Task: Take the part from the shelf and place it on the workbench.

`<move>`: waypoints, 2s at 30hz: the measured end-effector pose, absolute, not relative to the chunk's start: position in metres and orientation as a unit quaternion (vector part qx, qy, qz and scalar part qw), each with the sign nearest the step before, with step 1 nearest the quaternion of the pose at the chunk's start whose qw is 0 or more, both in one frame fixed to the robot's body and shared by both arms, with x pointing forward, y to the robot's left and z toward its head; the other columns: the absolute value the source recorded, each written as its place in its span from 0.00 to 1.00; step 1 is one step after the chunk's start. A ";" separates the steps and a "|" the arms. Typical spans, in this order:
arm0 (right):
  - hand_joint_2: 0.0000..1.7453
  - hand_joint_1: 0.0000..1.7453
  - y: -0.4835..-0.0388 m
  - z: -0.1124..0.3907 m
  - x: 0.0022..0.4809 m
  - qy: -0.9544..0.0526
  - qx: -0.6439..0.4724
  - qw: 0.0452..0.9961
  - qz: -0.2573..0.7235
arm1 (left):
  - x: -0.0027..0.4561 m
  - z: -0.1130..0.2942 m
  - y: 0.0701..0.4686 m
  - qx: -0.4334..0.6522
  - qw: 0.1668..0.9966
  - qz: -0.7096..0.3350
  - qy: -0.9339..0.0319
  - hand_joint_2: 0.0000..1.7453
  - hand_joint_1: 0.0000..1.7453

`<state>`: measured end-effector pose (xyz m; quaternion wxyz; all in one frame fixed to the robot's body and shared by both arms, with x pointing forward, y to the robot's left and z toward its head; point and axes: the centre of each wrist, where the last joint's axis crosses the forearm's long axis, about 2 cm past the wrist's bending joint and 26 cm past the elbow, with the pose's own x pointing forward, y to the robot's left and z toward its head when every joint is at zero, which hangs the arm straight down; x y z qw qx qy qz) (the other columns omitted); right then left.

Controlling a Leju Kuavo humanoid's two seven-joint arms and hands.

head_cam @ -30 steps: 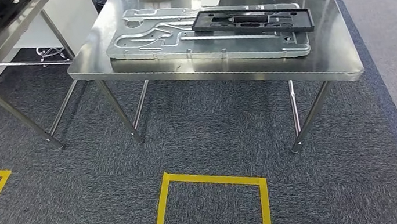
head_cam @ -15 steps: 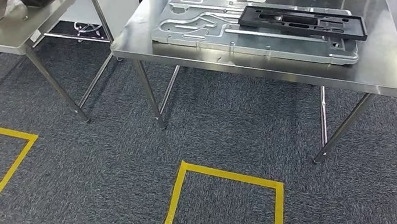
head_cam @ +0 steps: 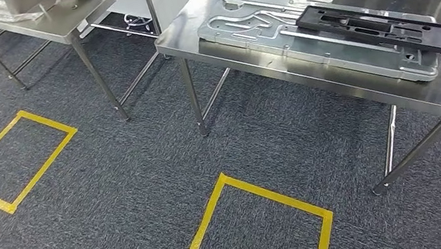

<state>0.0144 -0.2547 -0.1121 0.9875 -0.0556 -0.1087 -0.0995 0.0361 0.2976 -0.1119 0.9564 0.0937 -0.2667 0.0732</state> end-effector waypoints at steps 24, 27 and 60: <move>0.00 0.00 -0.306 -0.109 0.060 -0.323 -0.075 0.943 0.019 | 0.113 -0.098 0.299 0.087 0.919 -0.060 -0.380 0.00 0.00; 0.00 0.00 -0.310 -0.106 0.077 -0.336 -0.074 0.939 0.027 | 0.133 -0.093 0.304 0.094 0.909 -0.081 -0.399 0.00 0.00; 0.00 0.00 -0.290 -0.107 0.073 -0.339 -0.061 0.939 -0.019 | 0.102 -0.101 0.289 0.081 0.918 -0.060 -0.383 0.00 0.00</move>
